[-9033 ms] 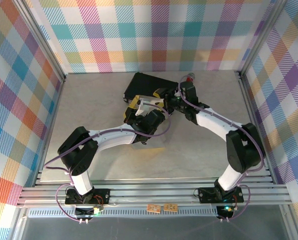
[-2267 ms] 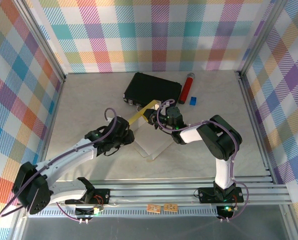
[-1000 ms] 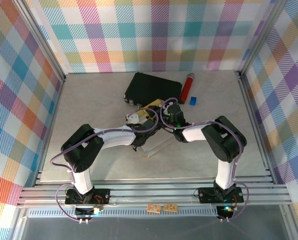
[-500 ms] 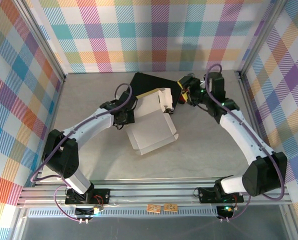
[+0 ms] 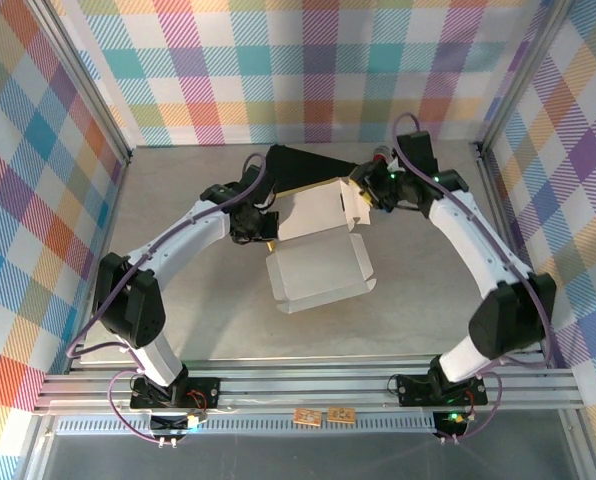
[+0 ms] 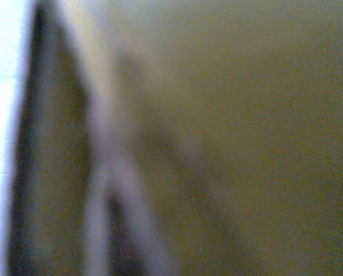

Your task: Fold the paper box

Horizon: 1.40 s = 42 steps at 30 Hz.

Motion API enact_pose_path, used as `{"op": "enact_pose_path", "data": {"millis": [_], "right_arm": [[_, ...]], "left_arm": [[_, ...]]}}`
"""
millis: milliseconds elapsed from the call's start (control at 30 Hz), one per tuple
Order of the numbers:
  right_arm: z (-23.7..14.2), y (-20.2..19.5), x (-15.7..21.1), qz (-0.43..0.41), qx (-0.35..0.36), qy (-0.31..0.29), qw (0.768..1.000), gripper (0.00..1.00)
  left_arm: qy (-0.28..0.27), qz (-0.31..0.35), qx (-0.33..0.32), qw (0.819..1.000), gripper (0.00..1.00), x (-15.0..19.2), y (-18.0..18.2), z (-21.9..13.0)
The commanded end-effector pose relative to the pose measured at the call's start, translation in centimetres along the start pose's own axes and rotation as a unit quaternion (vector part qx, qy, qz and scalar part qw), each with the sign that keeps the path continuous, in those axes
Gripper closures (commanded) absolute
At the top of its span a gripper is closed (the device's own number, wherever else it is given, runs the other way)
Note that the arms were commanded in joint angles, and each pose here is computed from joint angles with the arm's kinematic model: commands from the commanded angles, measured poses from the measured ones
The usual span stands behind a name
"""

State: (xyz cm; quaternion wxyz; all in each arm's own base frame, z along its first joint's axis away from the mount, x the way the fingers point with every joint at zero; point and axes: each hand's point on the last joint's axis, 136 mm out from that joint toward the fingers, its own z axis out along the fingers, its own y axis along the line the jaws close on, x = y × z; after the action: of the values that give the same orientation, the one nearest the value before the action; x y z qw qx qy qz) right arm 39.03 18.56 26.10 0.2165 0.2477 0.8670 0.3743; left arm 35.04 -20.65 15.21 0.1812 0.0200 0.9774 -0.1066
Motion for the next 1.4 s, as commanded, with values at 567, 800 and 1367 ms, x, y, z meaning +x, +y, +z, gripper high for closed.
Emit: {"op": "enact_pose_path", "data": {"millis": [567,800,1367], "right_arm": [[-4.4,-5.7,-0.5,-0.320,-0.093,-0.005,0.943,0.53],[-1.8,-8.0,1.1,-0.389,0.009,0.025,0.921,0.48],[1.1,-8.0,-0.3,-0.429,0.132,-0.001,0.893,0.92]], "left_arm": [[0.095,0.028,0.072,0.993,1.00,1.5,-2.4,-1.1],[0.097,0.028,0.075,0.992,1.00,1.4,-2.6,-1.1],[0.098,0.016,0.079,0.992,1.00,1.3,-2.9,-1.2]]}}
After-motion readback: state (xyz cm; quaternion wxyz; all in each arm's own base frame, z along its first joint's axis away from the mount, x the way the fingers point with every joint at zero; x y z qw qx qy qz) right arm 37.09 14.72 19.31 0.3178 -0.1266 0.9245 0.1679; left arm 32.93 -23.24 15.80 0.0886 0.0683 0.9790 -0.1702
